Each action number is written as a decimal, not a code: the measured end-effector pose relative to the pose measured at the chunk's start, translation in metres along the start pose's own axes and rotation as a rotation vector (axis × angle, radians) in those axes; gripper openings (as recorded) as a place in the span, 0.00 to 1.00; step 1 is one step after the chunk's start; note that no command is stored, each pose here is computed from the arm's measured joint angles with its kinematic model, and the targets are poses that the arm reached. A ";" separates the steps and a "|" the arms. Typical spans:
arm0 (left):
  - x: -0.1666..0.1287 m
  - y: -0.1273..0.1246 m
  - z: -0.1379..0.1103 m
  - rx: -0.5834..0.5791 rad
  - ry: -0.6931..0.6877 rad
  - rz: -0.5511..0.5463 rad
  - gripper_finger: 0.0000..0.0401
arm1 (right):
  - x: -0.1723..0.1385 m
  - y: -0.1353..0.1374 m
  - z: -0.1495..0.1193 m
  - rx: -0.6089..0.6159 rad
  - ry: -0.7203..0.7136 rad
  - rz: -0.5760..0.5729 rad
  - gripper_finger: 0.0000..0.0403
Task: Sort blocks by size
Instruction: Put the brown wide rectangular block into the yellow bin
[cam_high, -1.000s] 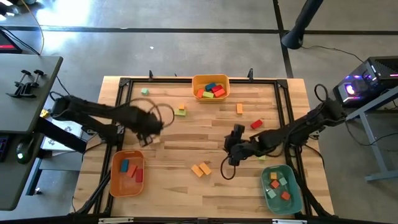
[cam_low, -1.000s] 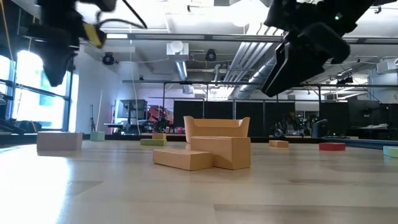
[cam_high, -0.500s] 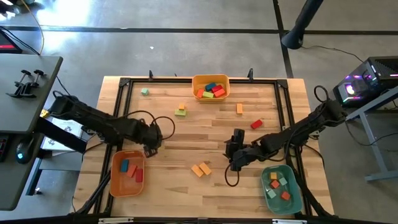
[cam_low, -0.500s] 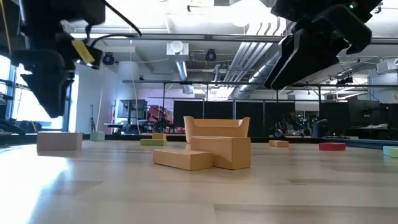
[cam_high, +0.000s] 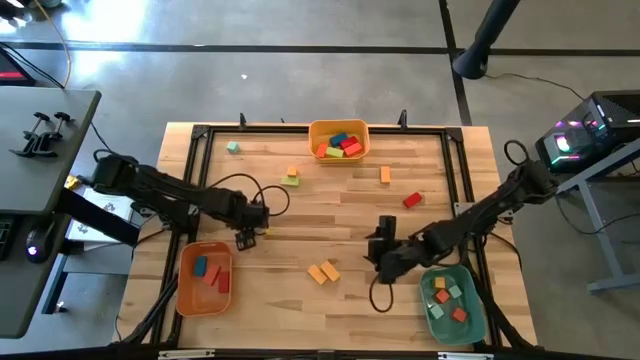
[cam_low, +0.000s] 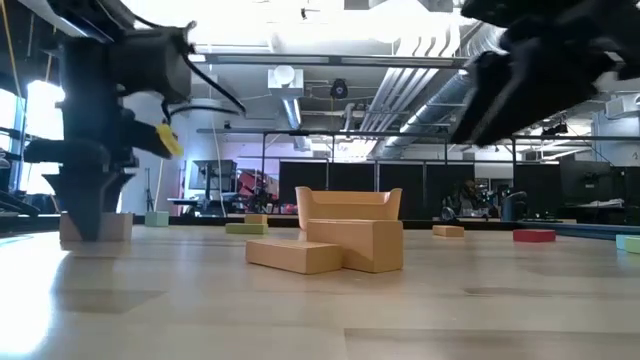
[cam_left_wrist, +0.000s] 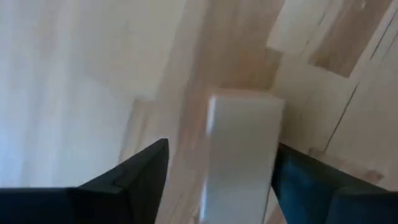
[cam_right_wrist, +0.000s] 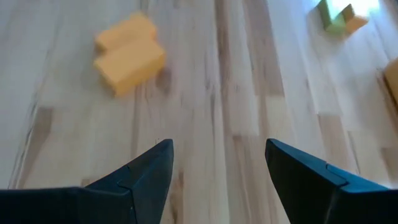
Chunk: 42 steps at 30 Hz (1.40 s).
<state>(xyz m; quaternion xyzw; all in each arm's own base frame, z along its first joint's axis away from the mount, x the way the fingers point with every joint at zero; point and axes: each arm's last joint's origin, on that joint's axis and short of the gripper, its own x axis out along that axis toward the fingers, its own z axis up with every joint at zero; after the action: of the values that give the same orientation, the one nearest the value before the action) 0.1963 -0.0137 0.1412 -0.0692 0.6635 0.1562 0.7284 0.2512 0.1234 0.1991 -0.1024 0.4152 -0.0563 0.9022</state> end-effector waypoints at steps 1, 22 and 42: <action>0.003 -0.001 0.002 0.012 0.008 -0.014 0.58 | -0.003 0.002 -0.003 -0.003 0.018 -0.006 0.62; -0.104 0.023 0.221 0.282 -0.523 0.113 0.24 | -0.060 0.004 -0.034 0.161 -0.070 -0.301 0.62; 0.003 0.190 0.318 0.051 -0.243 0.299 0.32 | -0.061 0.005 -0.034 0.247 -0.087 -0.292 0.62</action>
<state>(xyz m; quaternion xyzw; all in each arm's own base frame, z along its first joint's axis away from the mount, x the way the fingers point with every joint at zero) 0.4367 0.2637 0.1937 0.0678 0.5773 0.2530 0.7734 0.1860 0.1352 0.2213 -0.0524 0.3463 -0.2325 0.9073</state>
